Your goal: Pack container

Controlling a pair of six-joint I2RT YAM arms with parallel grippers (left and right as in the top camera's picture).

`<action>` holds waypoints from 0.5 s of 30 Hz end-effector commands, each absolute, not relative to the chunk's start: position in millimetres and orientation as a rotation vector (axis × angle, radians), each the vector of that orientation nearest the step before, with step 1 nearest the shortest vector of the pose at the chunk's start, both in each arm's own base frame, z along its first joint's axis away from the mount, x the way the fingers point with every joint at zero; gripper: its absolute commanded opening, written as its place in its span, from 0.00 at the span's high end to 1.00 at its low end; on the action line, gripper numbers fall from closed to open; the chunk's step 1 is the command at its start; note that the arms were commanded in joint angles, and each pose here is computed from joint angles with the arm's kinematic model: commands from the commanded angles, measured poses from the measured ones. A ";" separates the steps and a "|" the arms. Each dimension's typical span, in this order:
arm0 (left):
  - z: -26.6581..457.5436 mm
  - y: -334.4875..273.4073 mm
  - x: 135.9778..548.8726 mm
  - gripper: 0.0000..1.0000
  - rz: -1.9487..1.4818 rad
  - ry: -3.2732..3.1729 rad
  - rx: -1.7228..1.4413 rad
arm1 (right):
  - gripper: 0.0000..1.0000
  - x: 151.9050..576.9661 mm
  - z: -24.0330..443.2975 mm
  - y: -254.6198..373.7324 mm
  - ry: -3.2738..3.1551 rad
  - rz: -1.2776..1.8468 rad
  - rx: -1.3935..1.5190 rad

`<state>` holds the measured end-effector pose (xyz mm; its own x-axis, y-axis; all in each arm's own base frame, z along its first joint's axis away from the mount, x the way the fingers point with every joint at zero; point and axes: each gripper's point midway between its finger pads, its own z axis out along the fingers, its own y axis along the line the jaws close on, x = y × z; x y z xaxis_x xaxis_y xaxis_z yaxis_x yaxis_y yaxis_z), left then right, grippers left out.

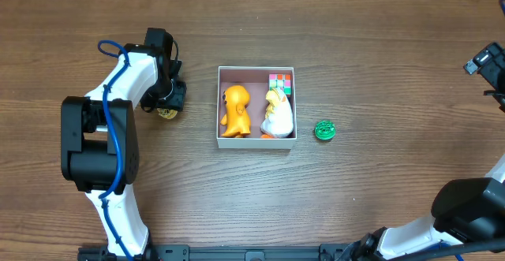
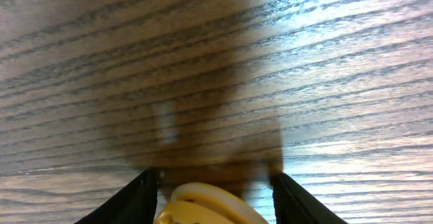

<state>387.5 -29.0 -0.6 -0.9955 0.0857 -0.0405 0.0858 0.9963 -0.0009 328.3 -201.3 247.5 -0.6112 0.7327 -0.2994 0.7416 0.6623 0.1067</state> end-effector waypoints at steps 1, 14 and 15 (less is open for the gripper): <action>-5.3 -30.9 384.1 0.48 -0.033 3.120 0.105 | 0.00 327.8 249.8 -202.6 2.552 -0.048 1.178; 19.6 -32.9 400.7 0.40 -0.042 3.090 0.105 | 0.00 327.8 249.8 -202.6 2.552 -0.048 1.178; 20.9 -32.9 401.2 0.33 -0.042 3.090 0.105 | 0.00 327.8 249.8 -202.6 2.552 -0.048 1.178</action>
<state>389.3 -30.9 12.9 -0.9964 0.0811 -0.0265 0.0815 0.9966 -0.0114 328.3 -201.3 247.6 -0.6109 0.7329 -0.2994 0.7419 0.6620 0.1068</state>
